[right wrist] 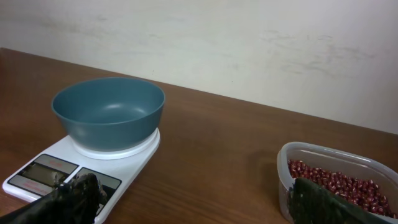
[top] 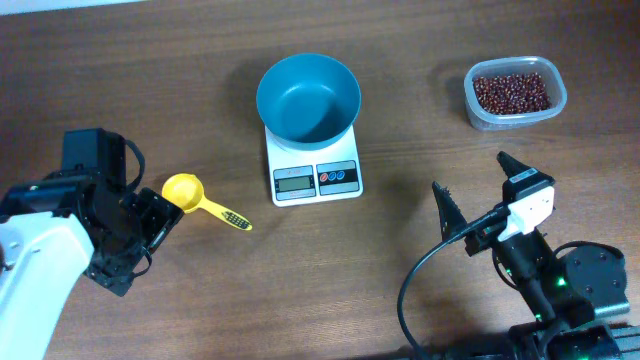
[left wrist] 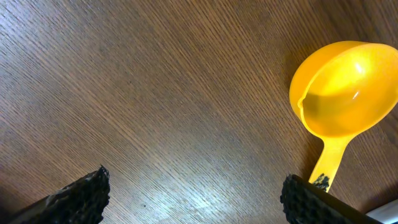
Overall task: Scoop item into bowl and weigh 50g on scale
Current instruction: 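Close the left gripper on the yellow scoop near its cup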
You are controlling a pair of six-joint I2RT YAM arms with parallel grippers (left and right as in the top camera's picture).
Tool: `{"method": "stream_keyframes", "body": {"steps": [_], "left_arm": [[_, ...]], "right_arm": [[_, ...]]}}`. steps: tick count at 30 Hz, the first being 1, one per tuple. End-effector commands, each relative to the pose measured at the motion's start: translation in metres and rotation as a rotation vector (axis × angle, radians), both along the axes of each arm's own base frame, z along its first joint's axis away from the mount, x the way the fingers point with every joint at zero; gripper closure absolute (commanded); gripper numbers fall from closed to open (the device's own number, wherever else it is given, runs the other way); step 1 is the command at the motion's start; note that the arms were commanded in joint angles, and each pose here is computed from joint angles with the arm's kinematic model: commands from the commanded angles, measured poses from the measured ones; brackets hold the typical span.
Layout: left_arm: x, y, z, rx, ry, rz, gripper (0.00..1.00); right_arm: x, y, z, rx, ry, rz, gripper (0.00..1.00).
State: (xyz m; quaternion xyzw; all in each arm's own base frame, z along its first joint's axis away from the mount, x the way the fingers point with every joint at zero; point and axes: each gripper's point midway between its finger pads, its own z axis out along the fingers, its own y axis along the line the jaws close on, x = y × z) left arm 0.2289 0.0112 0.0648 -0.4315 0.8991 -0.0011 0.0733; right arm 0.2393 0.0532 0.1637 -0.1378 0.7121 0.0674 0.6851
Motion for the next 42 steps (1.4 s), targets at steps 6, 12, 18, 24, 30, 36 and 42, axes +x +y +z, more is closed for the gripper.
{"method": "stream_keyframes", "body": {"steps": [6,12,18,24,30,36,42], "left_arm": [[-0.002,0.009,-0.003,0.043,0.009,0.024,0.05],[0.004,0.009,-0.003,0.042,-0.015,0.024,0.07],[0.008,0.008,-0.007,0.039,-0.039,0.024,0.08],[0.040,-0.001,-0.014,-0.017,-0.132,0.015,0.09],[0.055,-0.014,-0.064,-0.090,-0.053,0.004,0.24],[0.060,-0.016,-0.077,-0.104,-0.044,0.002,0.62],[0.061,-0.033,-0.072,-0.197,-0.052,-0.050,1.00]], "right_arm": [[-0.001,0.002,-0.003,0.001,0.004,0.010,0.01],[-0.001,0.002,-0.003,0.001,0.004,0.010,0.01],[-0.001,0.002,-0.003,0.001,0.004,0.010,0.01],[-0.001,0.002,-0.003,0.001,0.004,0.010,0.01],[-0.001,0.002,-0.003,0.001,0.004,0.010,0.01],[-0.001,0.002,-0.003,0.001,0.004,0.010,0.01],[-0.001,0.002,-0.003,0.001,0.004,0.010,0.01]]}}
